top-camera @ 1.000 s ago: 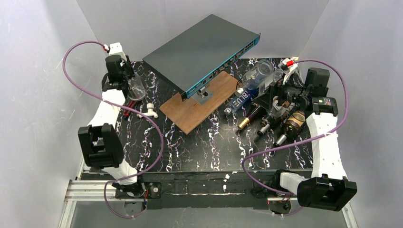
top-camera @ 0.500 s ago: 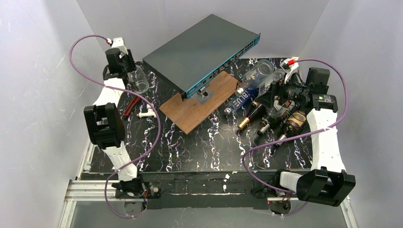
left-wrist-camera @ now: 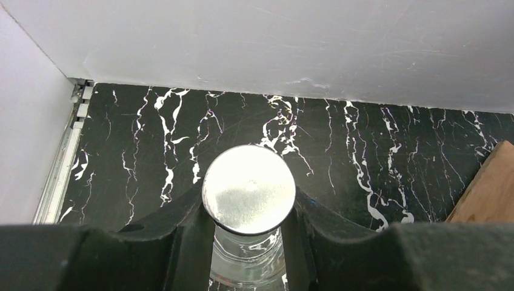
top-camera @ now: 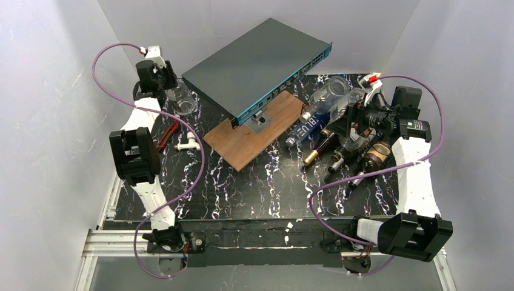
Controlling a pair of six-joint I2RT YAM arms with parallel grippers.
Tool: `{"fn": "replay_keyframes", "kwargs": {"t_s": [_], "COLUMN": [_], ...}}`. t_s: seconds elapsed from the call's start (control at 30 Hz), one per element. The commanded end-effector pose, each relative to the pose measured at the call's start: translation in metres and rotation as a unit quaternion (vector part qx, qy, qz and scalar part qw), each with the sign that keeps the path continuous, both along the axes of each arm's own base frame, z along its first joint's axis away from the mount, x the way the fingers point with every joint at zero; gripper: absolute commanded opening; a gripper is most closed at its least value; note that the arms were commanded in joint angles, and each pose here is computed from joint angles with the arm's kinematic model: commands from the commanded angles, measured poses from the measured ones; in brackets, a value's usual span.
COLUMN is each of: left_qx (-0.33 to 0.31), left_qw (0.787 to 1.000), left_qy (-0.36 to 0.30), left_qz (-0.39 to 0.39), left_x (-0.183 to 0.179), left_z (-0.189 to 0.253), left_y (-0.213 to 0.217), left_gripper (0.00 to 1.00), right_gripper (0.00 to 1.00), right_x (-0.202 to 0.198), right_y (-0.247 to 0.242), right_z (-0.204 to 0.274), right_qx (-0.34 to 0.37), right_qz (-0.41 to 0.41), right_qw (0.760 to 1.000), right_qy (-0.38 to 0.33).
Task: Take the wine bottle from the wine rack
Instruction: Place the wine bottle at the center of the board.
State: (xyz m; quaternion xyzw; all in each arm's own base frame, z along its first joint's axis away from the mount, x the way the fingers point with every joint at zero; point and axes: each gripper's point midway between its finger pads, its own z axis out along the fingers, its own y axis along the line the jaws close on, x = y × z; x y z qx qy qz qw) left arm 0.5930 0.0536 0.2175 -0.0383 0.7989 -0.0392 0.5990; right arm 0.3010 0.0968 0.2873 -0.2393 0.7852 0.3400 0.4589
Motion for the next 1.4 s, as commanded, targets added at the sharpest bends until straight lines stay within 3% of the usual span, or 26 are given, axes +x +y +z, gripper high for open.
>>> {"fn": "replay_keyframes", "kwargs": {"t_s": [0.0, 0.27, 0.47, 0.77, 0.97, 1.13, 1.37], "left_qx": [0.008, -0.003, 0.001, -0.014, -0.084, -0.165, -0.266], "left_qw": [0.991, 0.991, 0.99, 0.988, 0.986, 0.982, 0.963], "left_qy": [-0.135, -0.132, -0.142, -0.141, -0.128, -0.091, -0.035], "left_qz": [-0.014, -0.019, -0.002, 0.057, 0.061, 0.019, -0.029], "left_x": [0.003, -0.005, -0.019, -0.08, -0.139, -0.187, -0.24], "left_z": [0.099, 0.097, 0.112, 0.118, 0.109, 0.092, 0.062], "left_y": [-0.005, -0.009, -0.006, 0.004, -0.009, -0.041, -0.081], "left_gripper": [0.22, 0.53, 0.66, 0.98, 0.98, 0.98, 0.98], "right_gripper": [0.98, 0.98, 0.99, 0.98, 0.98, 0.98, 0.98], "right_x": [0.0, -0.001, -0.004, -0.009, -0.013, -0.017, -0.025], "right_y": [0.001, 0.001, 0.001, 0.0, -0.002, -0.006, -0.015], "right_z": [0.011, 0.012, 0.014, 0.017, 0.018, 0.02, 0.019], "right_qx": [0.005, 0.006, 0.005, 0.003, -0.009, -0.027, -0.058], "right_qz": [0.009, 0.007, 0.007, 0.003, 0.0, -0.004, -0.022], "right_qw": [1.0, 1.0, 1.0, 0.999, 0.999, 0.998, 0.997], "right_qy": [-0.018, -0.019, -0.024, -0.034, -0.044, -0.052, -0.055]}}
